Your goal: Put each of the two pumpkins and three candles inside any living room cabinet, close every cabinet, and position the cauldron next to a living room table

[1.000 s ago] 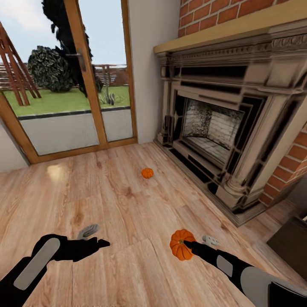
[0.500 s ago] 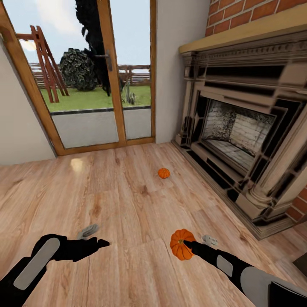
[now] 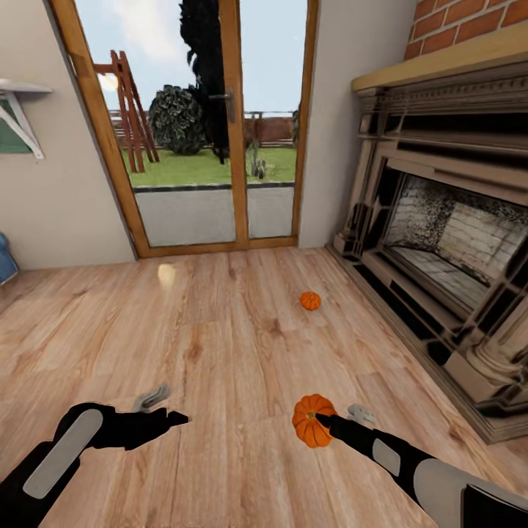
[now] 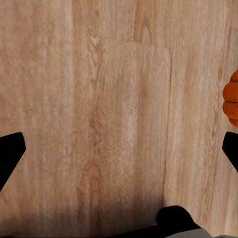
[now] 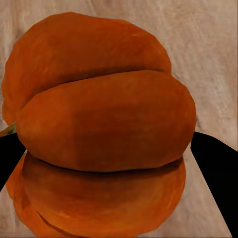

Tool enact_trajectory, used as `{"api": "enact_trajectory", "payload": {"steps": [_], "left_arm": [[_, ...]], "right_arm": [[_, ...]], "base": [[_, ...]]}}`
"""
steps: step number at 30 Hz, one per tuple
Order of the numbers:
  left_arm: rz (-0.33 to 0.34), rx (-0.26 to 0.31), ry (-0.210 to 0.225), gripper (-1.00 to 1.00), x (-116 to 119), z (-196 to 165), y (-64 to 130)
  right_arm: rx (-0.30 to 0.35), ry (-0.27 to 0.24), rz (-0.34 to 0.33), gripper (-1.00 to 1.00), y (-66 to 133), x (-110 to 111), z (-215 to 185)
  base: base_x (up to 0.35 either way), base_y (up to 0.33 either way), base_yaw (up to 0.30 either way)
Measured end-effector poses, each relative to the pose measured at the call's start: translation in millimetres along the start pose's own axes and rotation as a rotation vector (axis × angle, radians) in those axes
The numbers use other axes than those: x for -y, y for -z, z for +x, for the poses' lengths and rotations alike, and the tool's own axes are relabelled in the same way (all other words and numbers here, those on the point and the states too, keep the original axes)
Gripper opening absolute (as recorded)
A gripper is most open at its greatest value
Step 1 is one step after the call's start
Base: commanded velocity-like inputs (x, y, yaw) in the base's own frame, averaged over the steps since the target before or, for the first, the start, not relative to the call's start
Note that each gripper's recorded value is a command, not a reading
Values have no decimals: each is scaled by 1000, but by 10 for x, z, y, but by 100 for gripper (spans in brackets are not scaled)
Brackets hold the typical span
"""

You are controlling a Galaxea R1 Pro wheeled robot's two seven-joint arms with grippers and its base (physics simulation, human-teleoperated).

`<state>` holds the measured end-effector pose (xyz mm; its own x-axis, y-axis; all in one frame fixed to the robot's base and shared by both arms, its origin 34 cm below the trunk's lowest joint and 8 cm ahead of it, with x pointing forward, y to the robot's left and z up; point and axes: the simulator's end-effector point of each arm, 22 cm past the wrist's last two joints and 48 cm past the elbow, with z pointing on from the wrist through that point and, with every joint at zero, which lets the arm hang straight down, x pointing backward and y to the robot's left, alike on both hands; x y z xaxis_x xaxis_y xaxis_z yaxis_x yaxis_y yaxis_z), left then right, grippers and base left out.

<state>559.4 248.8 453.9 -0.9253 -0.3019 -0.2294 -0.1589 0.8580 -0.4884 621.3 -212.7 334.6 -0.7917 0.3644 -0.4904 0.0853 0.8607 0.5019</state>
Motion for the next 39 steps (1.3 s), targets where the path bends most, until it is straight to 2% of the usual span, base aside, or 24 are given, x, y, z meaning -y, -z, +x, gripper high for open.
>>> {"api": "enact_trajectory", "payload": {"steps": [4, 12, 28, 39], "left_arm": [[0, 0, 0, 100, -1, 0, 0], [-3, 1, 0, 100, -16, -7, 10], [-5, 1, -2, 100, -21, -7, 12], [-5, 1, -2, 100, -20, -3, 9]], "right_arm": [[0, 0, 0, -100, 3, 4, -1], [2, -2, -1, -100, 7, 4, -9], [2, 0, 0, -100, 7, 4, -8], [3, -1, 0, -100, 7, 6, -12]], "base": [[46, 0, 242], [287, 0, 88], [326, 0, 278], [327, 0, 29]]}}
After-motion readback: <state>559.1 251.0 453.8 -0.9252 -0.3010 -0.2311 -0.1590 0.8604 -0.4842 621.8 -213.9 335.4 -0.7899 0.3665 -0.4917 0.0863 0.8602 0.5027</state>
